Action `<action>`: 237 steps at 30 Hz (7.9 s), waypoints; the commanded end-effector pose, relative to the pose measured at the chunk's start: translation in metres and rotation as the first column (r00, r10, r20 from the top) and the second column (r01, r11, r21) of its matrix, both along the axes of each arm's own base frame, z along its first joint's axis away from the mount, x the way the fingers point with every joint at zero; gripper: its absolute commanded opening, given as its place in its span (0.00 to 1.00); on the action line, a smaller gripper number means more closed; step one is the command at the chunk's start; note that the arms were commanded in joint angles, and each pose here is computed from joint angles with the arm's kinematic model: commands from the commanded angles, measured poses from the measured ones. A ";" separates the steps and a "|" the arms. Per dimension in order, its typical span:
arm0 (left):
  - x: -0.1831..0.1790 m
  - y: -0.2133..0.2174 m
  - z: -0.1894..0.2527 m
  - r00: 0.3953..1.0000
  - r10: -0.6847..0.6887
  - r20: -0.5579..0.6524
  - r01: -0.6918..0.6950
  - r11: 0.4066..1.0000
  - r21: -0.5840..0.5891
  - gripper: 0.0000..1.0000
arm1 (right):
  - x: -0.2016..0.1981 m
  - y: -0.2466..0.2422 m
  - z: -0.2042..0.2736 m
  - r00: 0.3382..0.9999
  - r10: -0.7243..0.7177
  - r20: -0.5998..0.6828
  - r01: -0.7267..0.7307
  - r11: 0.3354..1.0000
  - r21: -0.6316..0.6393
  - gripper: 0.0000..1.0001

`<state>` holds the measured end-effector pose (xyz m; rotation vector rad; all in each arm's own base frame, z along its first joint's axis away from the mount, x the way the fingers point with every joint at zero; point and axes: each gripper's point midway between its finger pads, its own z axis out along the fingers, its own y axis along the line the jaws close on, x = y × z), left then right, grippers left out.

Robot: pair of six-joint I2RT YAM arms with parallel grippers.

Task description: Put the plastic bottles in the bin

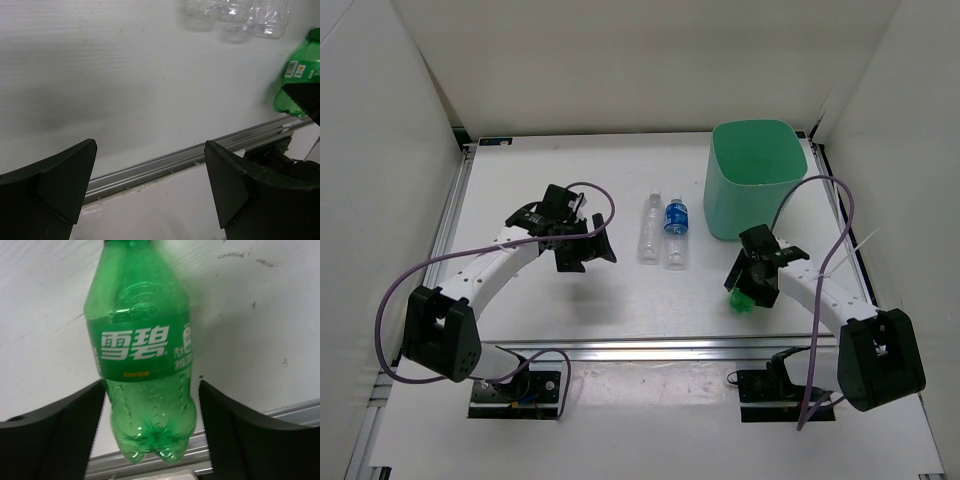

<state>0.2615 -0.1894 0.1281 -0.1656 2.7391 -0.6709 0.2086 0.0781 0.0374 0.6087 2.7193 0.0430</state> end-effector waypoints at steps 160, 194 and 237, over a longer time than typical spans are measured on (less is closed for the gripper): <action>0.123 -0.165 0.061 0.855 -0.127 0.503 0.222 0.966 -0.134 1.00 | -0.024 -0.057 0.337 0.727 -0.125 0.675 0.025 0.988 0.155 1.00; 0.192 -0.215 0.081 0.934 -0.016 0.356 0.166 0.903 -0.396 0.54 | -0.068 -0.077 0.311 0.803 -0.116 0.584 0.109 0.993 0.047 1.00; 0.104 -0.079 0.182 0.541 0.044 0.840 -0.144 0.989 0.041 1.00 | -0.022 -0.049 0.310 0.830 0.013 0.558 -0.080 0.992 0.097 1.00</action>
